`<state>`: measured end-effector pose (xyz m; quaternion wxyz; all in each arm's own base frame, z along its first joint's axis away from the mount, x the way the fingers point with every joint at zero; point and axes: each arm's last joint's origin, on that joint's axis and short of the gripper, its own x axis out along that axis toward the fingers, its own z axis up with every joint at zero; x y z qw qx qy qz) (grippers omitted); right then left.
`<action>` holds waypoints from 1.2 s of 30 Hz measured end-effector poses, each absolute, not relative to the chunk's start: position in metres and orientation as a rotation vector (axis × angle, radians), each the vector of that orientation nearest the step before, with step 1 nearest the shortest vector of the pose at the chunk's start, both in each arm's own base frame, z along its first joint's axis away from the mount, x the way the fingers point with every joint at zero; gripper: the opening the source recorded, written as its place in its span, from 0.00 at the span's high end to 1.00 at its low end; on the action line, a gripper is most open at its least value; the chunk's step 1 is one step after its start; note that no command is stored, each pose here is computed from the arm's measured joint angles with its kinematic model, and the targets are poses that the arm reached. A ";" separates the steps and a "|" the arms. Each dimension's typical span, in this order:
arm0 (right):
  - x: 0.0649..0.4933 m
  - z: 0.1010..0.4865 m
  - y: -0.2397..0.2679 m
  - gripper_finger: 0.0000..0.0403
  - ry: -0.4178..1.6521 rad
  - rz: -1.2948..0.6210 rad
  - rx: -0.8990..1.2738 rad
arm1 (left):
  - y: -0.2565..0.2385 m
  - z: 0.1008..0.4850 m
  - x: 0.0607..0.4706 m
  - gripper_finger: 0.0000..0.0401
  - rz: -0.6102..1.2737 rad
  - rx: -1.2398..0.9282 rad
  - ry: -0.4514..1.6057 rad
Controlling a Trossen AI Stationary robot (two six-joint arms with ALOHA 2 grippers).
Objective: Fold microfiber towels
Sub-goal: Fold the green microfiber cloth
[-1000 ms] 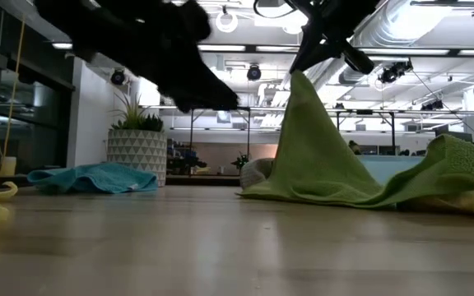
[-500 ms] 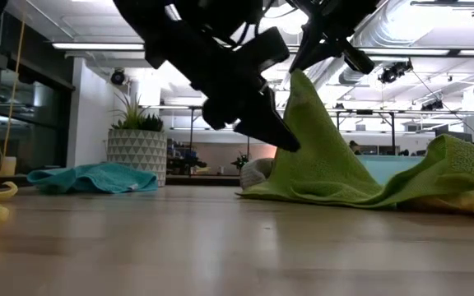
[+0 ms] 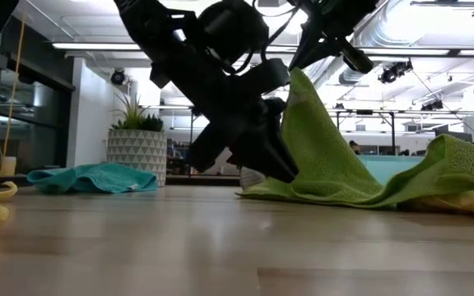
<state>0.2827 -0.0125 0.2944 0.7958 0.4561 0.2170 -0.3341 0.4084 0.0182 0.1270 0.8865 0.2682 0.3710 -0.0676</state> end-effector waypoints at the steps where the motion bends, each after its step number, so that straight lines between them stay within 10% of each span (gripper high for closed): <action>1: 0.283 0.294 -0.013 1.00 0.466 -0.718 0.980 | 0.019 0.127 0.409 0.78 -0.137 0.583 0.771; 36: 0.284 0.296 -0.012 1.00 0.455 -0.702 0.997 | 0.038 0.114 0.408 0.82 -0.217 0.656 0.793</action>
